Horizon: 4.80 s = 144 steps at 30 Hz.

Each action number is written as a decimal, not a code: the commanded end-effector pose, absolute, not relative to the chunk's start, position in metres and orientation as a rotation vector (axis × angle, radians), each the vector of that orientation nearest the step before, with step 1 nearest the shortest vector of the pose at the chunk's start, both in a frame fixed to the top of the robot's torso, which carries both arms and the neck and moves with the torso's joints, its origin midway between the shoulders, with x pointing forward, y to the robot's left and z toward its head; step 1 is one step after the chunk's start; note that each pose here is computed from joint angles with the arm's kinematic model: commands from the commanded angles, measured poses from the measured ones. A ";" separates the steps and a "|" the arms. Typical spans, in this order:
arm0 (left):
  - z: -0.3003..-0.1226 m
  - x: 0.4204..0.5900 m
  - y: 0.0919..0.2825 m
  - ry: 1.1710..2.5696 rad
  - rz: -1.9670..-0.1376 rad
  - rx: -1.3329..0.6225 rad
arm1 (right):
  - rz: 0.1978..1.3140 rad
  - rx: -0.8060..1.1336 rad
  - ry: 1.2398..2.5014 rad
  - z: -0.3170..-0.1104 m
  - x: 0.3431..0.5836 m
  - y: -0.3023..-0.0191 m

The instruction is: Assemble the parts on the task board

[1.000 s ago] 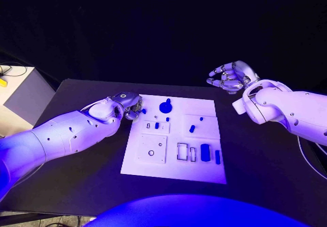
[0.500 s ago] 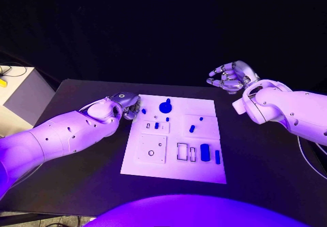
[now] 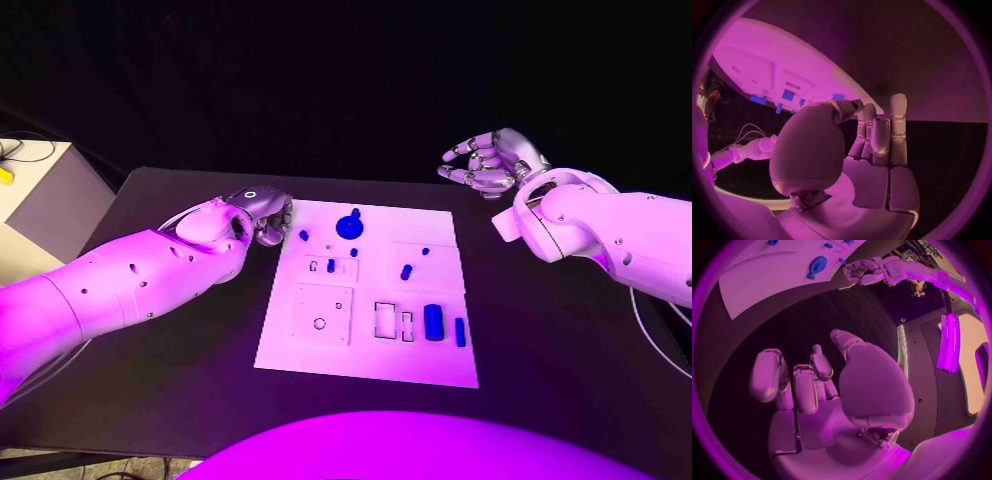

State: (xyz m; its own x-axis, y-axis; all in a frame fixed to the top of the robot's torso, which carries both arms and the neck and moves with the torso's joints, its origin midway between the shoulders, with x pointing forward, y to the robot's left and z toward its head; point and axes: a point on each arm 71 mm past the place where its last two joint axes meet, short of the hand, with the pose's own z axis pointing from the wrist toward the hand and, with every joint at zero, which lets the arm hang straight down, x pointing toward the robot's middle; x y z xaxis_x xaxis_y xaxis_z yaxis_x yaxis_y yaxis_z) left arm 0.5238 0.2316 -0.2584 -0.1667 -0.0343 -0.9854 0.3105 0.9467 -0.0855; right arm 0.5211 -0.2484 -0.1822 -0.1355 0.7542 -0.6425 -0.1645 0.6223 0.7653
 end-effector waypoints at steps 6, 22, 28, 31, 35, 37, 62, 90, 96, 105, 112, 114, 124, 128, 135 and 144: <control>-0.233 0.528 0.236 1.913 -0.473 -0.194 | 0.860 0.506 1.511 -0.182 0.521 -0.248; -0.225 0.532 0.247 2.390 -0.388 -0.482 | 0.849 0.511 1.517 -0.184 0.522 -0.249; -0.229 0.538 0.241 2.482 -0.358 -0.487 | 0.846 0.512 1.519 -0.185 0.523 -0.248; -0.228 0.542 0.236 2.494 -0.360 -0.498 | 0.846 0.512 1.520 -0.186 0.523 -0.248; -0.226 0.549 0.231 2.491 -0.362 -0.523 | 0.846 0.512 1.522 -0.187 0.523 -0.247; -0.225 0.552 0.230 2.485 -0.361 -0.533 | 0.846 0.512 1.522 -0.187 0.523 -0.247; -0.234 0.561 0.222 2.528 -0.238 -0.514 | 0.854 0.508 1.522 -0.188 0.523 -0.243; -0.237 0.569 0.210 2.471 -0.231 -0.511 | 0.864 0.504 1.525 -0.188 0.523 -0.240; -0.237 0.569 0.210 2.468 -0.224 -0.509 | 0.864 0.504 1.525 -0.188 0.522 -0.240; -0.238 0.570 0.212 2.476 -0.211 -0.507 | 0.865 0.505 1.526 -0.188 0.522 -0.240; -0.240 0.570 0.210 2.478 -0.214 -0.501 | 0.867 0.504 1.526 -0.188 0.522 -0.239; -0.240 0.570 0.209 2.478 -0.216 -0.500 | 0.867 0.503 1.526 -0.188 0.522 -0.239; -0.240 0.570 0.209 2.478 -0.219 -0.497 | 0.868 0.504 1.527 -0.188 0.522 -0.239; -0.240 0.570 0.209 2.480 -0.219 -0.495 | 0.868 0.504 1.527 -0.188 0.522 -0.239; -0.241 0.569 0.208 2.490 -0.219 -0.487 | 0.868 0.504 1.527 -0.188 0.522 -0.239; -0.242 0.569 0.207 2.495 -0.221 -0.484 | 0.869 0.504 1.527 -0.188 0.522 -0.239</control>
